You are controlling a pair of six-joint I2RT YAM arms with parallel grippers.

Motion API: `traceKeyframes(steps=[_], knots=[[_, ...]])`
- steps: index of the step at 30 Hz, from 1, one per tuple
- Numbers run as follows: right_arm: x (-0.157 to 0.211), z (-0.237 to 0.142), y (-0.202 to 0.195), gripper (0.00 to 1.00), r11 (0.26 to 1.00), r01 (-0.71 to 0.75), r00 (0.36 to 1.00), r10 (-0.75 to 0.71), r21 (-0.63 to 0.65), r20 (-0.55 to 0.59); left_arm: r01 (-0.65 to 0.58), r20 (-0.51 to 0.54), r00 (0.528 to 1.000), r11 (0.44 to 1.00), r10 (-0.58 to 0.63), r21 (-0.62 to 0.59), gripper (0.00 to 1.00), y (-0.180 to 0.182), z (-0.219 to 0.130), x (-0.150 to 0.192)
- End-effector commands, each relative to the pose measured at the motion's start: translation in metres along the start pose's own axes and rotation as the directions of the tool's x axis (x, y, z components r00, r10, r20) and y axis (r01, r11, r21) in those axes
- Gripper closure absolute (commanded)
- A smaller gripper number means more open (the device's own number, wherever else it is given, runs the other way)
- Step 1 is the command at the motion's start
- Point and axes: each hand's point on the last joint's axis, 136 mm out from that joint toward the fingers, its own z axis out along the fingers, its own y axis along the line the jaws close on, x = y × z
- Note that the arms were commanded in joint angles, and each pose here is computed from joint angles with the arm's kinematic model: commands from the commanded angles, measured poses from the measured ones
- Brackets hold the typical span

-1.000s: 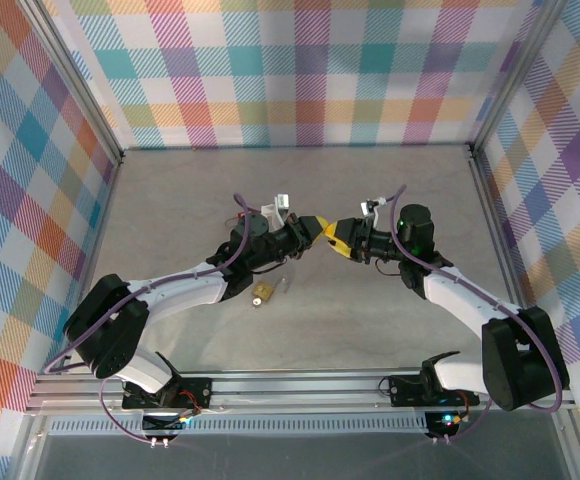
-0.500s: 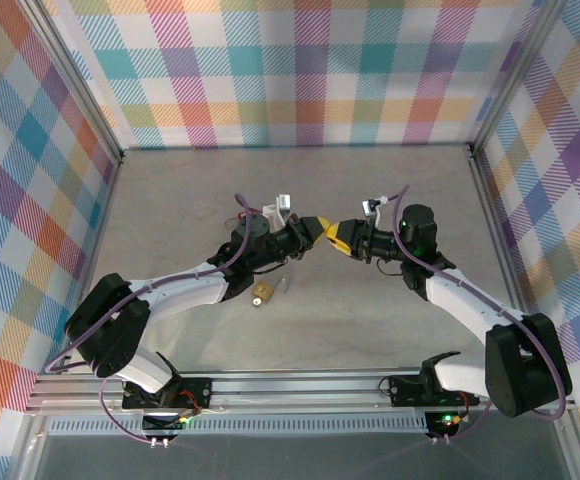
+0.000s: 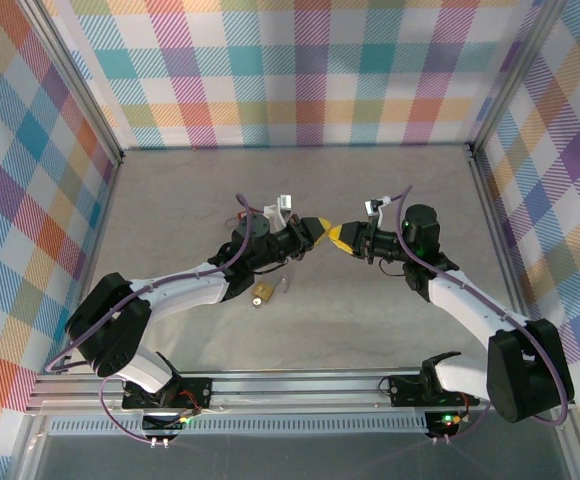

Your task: Unlock with the key

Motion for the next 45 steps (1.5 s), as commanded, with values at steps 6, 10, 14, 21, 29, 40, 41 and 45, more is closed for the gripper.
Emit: traceKeyframes(steps=[6,10,14,21,29,40,41,45], knots=[[-0.002,-0.004,0.018,1.00,0.997,0.079,0.997,-0.079,-0.025,0.004,-0.027,-0.035,0.999,1.000,0.027,-0.006,1.00,0.004,0.003,0.010],[0.001,-0.006,0.019,1.00,0.995,0.097,0.995,-0.097,-0.015,-0.003,-0.054,-0.025,0.998,0.996,0.053,-0.077,0.67,0.014,-0.001,0.006],[0.005,-0.010,0.014,1.00,0.991,0.117,0.993,-0.116,0.056,-0.022,-0.129,0.018,0.990,0.963,0.137,-0.238,0.26,0.022,-0.025,-0.024],[0.019,-0.020,0.007,1.00,0.979,0.138,0.989,-0.130,0.148,-0.066,-0.427,-0.132,0.869,0.589,0.477,-0.686,0.00,0.017,-0.112,-0.096],[0.021,-0.021,0.006,1.00,0.972,0.152,0.985,-0.133,0.181,-0.111,-0.622,-0.481,0.746,0.223,0.461,-0.751,0.00,0.047,-0.149,-0.141],[0.021,-0.019,0.007,1.00,0.966,0.178,0.976,-0.148,0.189,-0.160,-0.799,-0.785,0.582,-0.028,0.214,-0.600,0.02,0.138,-0.126,-0.175],[0.022,-0.019,0.007,1.00,0.964,0.182,0.975,-0.151,0.194,-0.165,-0.814,-0.804,0.563,-0.039,0.190,-0.580,0.02,0.147,-0.123,-0.177],[0.026,-0.022,0.006,1.00,0.958,0.194,0.971,-0.157,0.211,-0.179,-0.870,-0.867,0.481,-0.056,0.131,-0.490,0.02,0.180,-0.112,-0.183]])
